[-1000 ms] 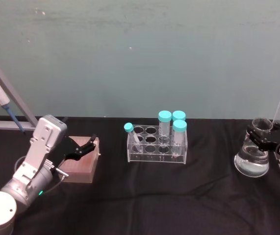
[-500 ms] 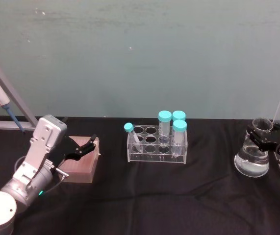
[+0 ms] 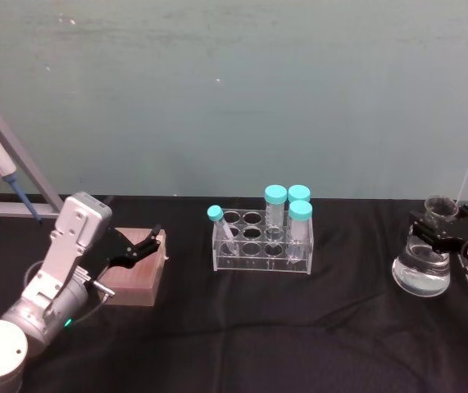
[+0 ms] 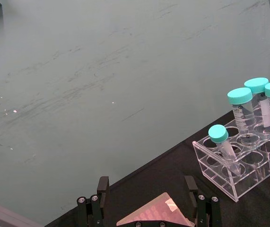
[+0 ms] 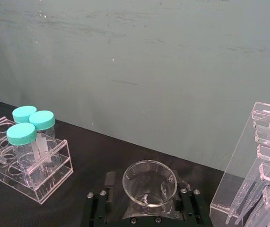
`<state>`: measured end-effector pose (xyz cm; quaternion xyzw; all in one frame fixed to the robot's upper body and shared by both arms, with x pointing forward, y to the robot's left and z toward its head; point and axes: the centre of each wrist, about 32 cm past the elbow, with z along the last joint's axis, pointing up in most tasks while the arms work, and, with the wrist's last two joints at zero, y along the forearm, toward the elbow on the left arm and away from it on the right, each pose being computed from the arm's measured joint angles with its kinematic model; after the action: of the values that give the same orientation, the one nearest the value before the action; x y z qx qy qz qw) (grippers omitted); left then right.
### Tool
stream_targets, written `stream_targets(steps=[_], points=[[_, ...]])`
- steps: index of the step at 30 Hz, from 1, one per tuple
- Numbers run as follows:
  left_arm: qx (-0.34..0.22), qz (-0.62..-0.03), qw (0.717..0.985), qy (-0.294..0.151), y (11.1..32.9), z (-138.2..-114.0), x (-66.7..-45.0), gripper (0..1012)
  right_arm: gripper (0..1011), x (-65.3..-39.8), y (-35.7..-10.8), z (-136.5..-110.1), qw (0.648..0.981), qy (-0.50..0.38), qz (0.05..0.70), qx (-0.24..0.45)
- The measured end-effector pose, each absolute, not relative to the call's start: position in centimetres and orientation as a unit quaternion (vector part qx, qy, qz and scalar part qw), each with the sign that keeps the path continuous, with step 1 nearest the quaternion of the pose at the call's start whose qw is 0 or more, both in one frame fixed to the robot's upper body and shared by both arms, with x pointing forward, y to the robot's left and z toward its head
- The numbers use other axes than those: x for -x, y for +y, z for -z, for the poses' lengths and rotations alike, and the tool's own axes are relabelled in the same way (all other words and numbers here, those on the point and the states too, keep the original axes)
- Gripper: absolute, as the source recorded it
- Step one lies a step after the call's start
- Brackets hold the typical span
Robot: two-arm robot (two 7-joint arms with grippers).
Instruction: Place the experimental apparatus aside using one hand.
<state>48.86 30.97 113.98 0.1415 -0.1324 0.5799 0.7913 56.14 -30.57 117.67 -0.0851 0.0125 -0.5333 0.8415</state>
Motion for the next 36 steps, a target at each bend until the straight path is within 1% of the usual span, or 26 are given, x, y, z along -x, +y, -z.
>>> stream_targets(steps=[1, 4, 5, 6, 8, 9, 11, 13, 27, 36], points=[[-0.141, -0.58, 0.791, -0.132, 30.97, -113.98, -48.86, 1000, 716, -56.14, -30.57, -117.67, 0.842, 0.012, 0.533, 0.085], [-0.141, -0.58, 0.791, -0.132, 30.96, -113.98, -48.86, 1000, 769, -56.13, -30.57, -117.67, 0.842, 0.012, 0.533, 0.085], [-0.141, -0.58, 0.791, -0.132, 30.97, -113.98, -48.86, 1000, 809, -56.14, -30.56, -117.67, 0.842, 0.012, 0.533, 0.085], [-0.141, -0.58, 0.791, -0.132, 30.97, -113.98, -48.86, 1000, 820, -56.14, -30.56, -117.68, 0.842, 0.012, 0.533, 0.085], [-0.141, -0.58, 0.791, -0.132, 30.97, -113.98, -48.86, 1000, 898, -56.14, -30.56, -117.67, 0.842, 0.012, 0.533, 0.085], [-0.141, -0.58, 0.791, -0.132, 30.97, -113.98, -48.86, 1000, 898, -56.14, -30.56, -117.67, 0.842, 0.012, 0.533, 0.085], [-0.141, -0.58, 0.791, -0.132, 30.97, -113.98, -48.86, 1000, 973, -56.14, -30.56, -117.67, 0.842, 0.012, 0.533, 0.085], [-0.141, -0.58, 0.791, -0.132, 30.96, -113.98, -48.86, 1000, 1003, -56.14, -30.57, -117.67, 0.842, 0.012, 0.533, 0.085], [-0.142, -0.58, 0.791, -0.132, 30.97, -113.98, -48.86, 1000, 1000, -56.13, -30.56, -117.69, 0.841, 0.013, 0.534, 0.085], [-0.141, -0.58, 0.791, -0.132, 30.97, -113.98, -48.86, 1000, 1000, -55.45, -30.23, -118.06, 0.829, 0.01, 0.551, 0.094]])
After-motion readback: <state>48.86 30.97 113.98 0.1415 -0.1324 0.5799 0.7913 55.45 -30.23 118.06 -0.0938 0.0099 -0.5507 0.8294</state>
